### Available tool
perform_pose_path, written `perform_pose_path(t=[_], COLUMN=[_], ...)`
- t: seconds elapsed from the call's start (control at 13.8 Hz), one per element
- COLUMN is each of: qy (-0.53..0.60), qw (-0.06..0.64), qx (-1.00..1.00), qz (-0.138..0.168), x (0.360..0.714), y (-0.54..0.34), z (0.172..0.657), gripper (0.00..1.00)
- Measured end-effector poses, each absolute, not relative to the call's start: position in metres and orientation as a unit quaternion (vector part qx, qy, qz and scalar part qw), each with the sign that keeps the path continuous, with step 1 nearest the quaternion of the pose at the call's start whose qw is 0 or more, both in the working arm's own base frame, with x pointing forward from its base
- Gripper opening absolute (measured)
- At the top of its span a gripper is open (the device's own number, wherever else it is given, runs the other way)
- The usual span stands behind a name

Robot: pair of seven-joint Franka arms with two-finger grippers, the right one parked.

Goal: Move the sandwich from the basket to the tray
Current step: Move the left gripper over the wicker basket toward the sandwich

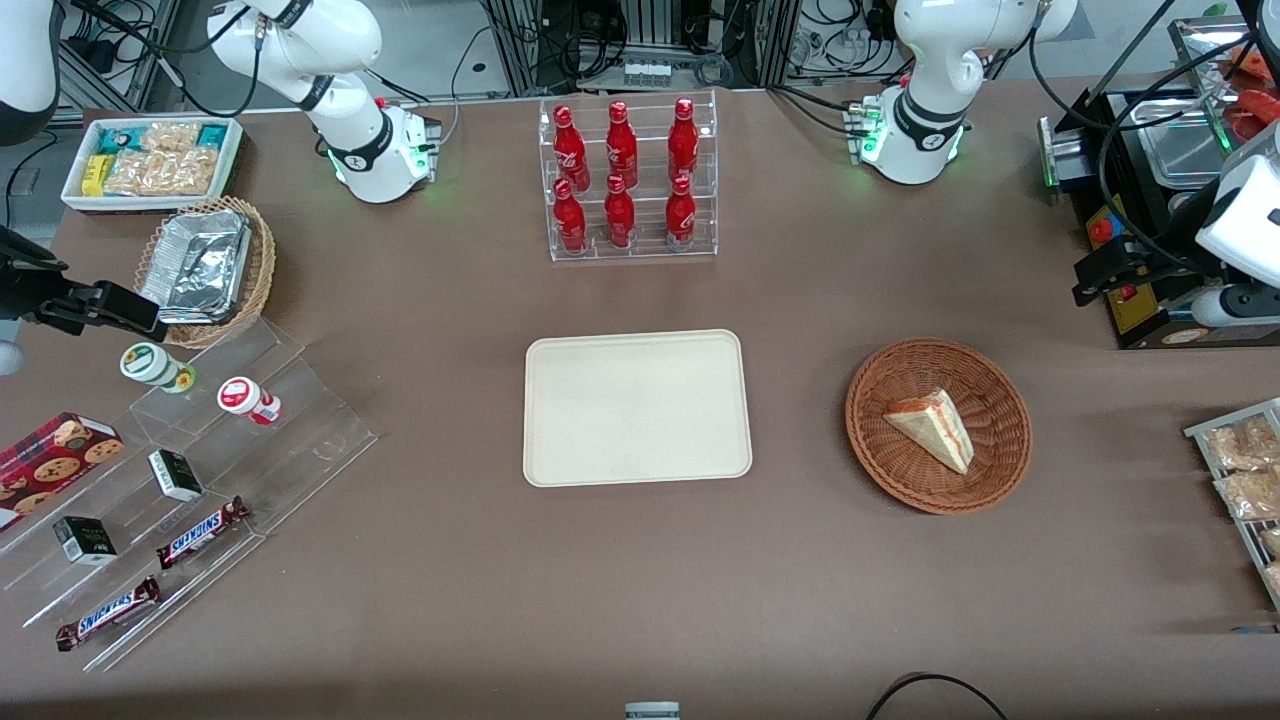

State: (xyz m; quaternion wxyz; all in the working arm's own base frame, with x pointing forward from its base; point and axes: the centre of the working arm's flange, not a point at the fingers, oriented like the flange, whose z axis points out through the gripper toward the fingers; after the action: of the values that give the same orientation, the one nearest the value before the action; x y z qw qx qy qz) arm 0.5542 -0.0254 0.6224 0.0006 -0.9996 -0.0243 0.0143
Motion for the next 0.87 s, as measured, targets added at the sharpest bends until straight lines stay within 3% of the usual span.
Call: perform_pose_path(t=[0.51, 0.87], qy=[-0.022, -0.057], qw=[0.001, 0.002], qx=[-0.999, -0.998], qz=[0.028, 0.022], x=[0.561, 0.572], y=[-0.028, -0.044], z=[0.606, 0.543], gripper=[1.0, 1.0])
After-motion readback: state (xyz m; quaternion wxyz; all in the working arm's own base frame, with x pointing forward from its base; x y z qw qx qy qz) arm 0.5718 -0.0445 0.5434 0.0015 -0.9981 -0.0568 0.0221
